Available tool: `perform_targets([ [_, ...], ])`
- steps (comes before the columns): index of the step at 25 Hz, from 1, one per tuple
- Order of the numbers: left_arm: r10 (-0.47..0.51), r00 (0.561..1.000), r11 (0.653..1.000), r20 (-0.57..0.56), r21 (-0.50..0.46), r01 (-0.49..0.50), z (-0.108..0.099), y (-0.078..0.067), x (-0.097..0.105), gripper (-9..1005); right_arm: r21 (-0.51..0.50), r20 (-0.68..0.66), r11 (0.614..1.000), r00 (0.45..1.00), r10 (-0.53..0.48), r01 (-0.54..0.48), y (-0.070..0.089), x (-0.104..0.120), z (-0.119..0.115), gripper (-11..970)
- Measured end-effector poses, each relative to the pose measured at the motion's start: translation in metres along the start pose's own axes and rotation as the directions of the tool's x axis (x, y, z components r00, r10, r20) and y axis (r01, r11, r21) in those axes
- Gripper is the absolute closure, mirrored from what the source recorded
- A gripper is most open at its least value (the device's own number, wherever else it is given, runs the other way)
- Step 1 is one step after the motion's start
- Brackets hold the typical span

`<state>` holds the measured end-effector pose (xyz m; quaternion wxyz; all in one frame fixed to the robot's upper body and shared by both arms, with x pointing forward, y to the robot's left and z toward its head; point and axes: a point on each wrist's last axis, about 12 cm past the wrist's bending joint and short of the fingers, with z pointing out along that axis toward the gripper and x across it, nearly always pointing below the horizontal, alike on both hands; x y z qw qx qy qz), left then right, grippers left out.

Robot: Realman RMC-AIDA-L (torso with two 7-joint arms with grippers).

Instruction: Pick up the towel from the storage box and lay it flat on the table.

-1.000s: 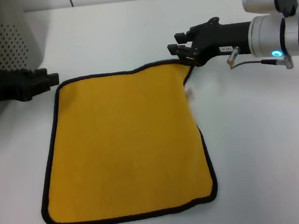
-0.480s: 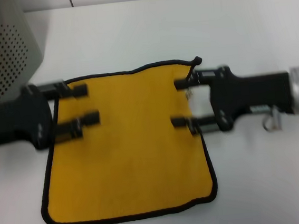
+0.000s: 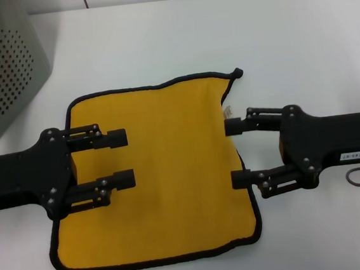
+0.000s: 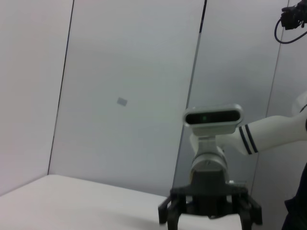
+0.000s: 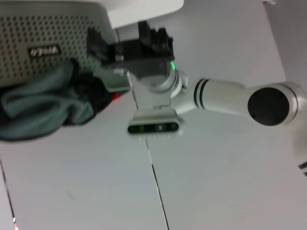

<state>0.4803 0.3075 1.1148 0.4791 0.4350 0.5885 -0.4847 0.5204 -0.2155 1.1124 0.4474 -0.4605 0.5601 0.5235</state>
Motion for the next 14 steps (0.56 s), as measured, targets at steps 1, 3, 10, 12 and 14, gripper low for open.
perform_targets([
  [1, 0.002, 1.000, 1.000, 0.002, 0.001, -0.002, 0.0003, 0.0003, -0.0005, 385, -0.004, -0.010, 1.000, 1.000, 0.014, -0.014, -0.0012, 0.0005, 0.0015, 86],
  [3, 0.009, 1.000, 1.000, 0.007, 0.005, -0.009, 0.0020, 0.0010, -0.0018, 385, -0.011, -0.030, 1.000, 0.999, 0.028, -0.029, -0.0034, 0.0014, 0.0045, 86],
  [10, 0.011, 1.000, 1.000, 0.005, 0.015, -0.011, 0.0046, 0.0017, -0.0034, 385, -0.038, -0.034, 0.999, 0.999, 0.023, -0.025, -0.0034, -0.0005, 0.0103, 85],
  [12, 0.012, 1.000, 1.000, 0.005, 0.015, -0.012, 0.0045, 0.0017, -0.0035, 385, -0.039, -0.032, 0.999, 0.999, 0.024, -0.025, -0.0036, -0.0009, 0.0107, 85],
  [14, 0.016, 1.000, 1.000, 0.007, 0.014, -0.017, 0.0047, 0.0016, -0.0034, 385, -0.038, -0.031, 0.999, 0.999, 0.019, -0.021, -0.0039, -0.0015, 0.0109, 85],
])
